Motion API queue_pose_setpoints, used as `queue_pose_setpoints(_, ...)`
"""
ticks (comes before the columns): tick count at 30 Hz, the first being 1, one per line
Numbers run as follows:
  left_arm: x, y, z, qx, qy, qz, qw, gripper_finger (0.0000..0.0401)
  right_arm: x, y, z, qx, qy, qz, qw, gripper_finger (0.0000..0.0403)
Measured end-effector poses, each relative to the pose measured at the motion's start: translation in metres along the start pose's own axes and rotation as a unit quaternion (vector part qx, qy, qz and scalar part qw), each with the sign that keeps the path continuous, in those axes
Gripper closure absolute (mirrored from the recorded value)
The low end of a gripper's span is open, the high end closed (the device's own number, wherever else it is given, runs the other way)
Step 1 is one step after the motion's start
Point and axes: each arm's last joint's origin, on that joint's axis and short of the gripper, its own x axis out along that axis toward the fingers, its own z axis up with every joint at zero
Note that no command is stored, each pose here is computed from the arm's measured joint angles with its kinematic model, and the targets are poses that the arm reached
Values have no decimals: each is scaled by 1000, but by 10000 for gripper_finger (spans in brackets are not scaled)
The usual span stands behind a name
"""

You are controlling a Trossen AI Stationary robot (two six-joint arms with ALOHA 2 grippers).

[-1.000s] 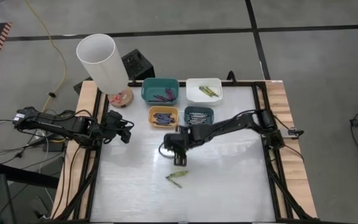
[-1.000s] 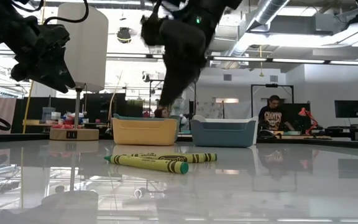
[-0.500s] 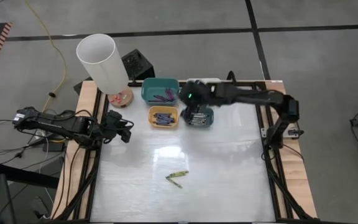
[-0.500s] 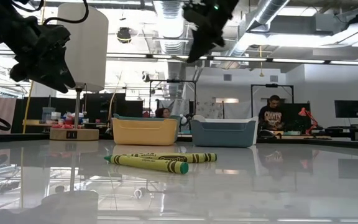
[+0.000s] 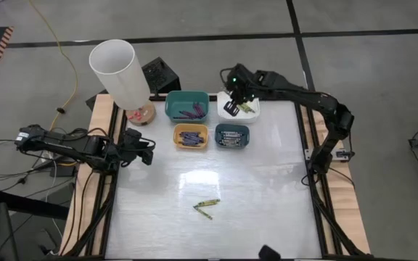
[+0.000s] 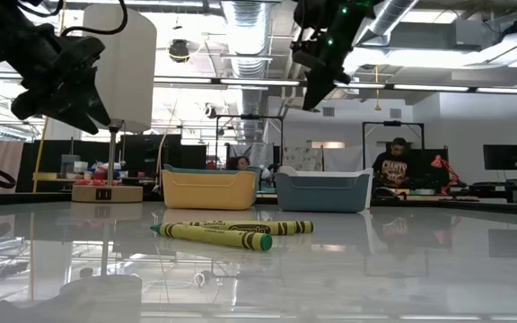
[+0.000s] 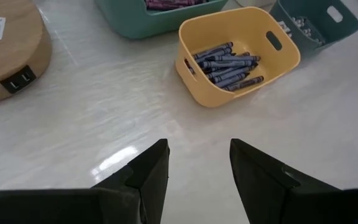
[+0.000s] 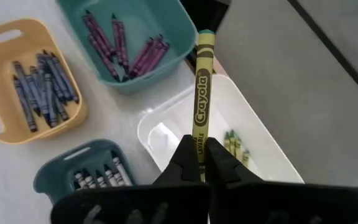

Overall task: Sort crayons
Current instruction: Put the green crayon into the white bin

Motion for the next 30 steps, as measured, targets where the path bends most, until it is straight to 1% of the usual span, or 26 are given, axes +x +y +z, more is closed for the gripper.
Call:
queue_pose_setpoints(4,0,-1,1,-10,-3,-4,1000,241,4,-19,1,2,-2,21,1000,403)
queue_pose_setpoints(6,0,-1,1,-15,-2,-4,1000,241,5,-28,0,5,-1,16,1000,403)
queue_pose_setpoints(9,0,-1,1,-22,-7,-1,1000,241,6,-42,-1,-9,-1,12,1000,403)
queue_pose_setpoints(12,0,0,1,-23,-15,5,1000,241,12,-55,-2,-15,-13,41,999,403)
queue_pose_setpoints(17,0,0,2,-31,-22,9,999,241,36,-71,-21,8,1,49,999,403)
queue_pose_setpoints(22,0,0,2,-31,-25,11,999,241,62,-68,-41,10,1,58,998,403)
queue_pose_setpoints(24,0,0,2,-31,-29,14,999,241,72,-66,-47,11,-9,59,998,403)
queue_pose_setpoints(30,0,1,2,-32,-32,16,999,241,93,-61,-65,46,-29,60,997,403)
